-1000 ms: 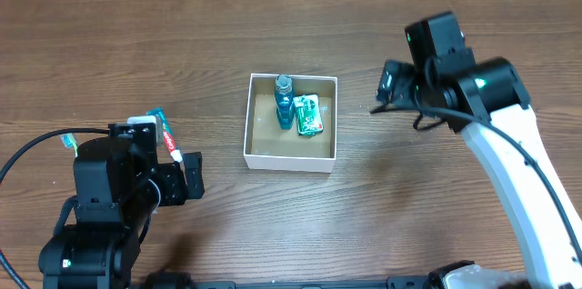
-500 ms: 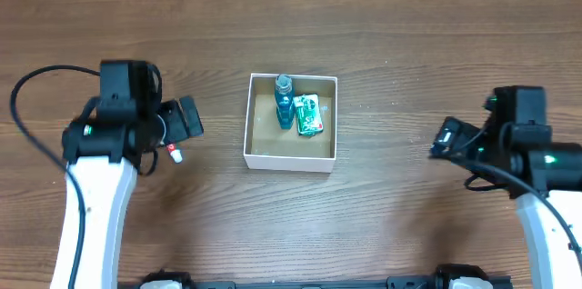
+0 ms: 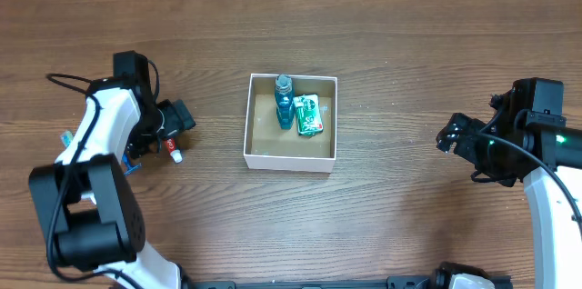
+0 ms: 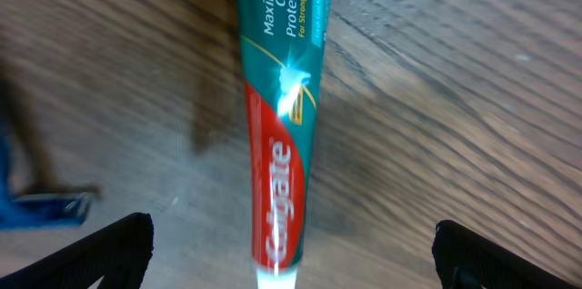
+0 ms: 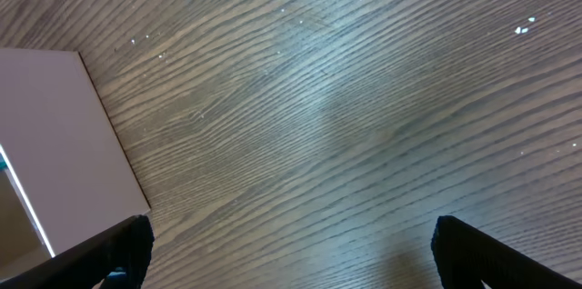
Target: Pack container
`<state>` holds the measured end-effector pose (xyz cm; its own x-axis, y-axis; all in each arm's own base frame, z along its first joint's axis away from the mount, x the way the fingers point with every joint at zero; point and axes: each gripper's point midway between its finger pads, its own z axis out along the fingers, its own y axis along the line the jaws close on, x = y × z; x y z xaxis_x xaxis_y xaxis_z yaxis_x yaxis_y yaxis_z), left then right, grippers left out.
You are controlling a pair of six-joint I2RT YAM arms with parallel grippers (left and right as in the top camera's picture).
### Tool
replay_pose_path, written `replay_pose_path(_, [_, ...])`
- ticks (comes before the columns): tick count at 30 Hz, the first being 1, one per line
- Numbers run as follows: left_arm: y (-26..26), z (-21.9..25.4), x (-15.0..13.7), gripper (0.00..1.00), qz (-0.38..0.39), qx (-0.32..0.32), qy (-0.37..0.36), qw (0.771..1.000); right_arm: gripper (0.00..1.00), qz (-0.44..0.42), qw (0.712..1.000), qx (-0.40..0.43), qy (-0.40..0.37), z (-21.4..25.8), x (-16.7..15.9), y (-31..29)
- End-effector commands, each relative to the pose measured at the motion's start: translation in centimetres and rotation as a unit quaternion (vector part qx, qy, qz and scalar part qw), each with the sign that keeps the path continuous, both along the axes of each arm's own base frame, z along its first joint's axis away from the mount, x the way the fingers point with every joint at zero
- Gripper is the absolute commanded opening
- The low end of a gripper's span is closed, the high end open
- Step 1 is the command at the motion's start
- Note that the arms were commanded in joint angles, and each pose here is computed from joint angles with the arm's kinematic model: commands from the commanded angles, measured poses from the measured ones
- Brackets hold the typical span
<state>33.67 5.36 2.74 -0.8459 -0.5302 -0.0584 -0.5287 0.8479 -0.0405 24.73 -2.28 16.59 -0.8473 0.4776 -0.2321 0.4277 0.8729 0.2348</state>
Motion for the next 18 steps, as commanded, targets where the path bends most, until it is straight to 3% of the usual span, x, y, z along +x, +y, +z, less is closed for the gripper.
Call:
replay_pose_path(1, [0.0, -2.1, 0.2, 1.00, 0.009, -0.010, 0.022, 1.000, 1.00, 0.002, 1.000, 0.002, -0.004, 0.1, 0.1, 0.0])
replay_pose_path(8, [-0.3, -3.5, 0.5, 1.00, -0.016, -0.020, 0.026, 0.999, 1.00, 0.002, 1.000, 0.000, -0.005, 0.1, 0.1, -0.1])
replay_pose_path(10, [-0.3, -3.5, 0.4, 0.90, -0.016, -0.020, 0.028, 0.999, 1.00, 0.002, 1.000, 0.000, -0.005, 0.1, 0.1, -0.1])
replay_pose_path(12, [-0.4, -3.5, 0.1, 0.71, -0.016, -0.021, 0.035, 0.999, 1.00, 0.002, 1.000, 0.000, -0.005, 0.1, 0.1, -0.1])
replay_pose_path(14, [-0.4, -3.4, -0.3, 0.64, -0.015, -0.022, 0.043, 0.999, 1.00, 0.002, 1.000, 0.000, -0.006, 0.1, 0.1, -0.1])
replay_pose_path(18, [-0.5, -3.4, -0.8, 0.37, -0.015, -0.024, 0.054, 0.998, 1.00, 0.002, 1.000, 0.000, -0.006, 0.1, 0.1, -0.1])
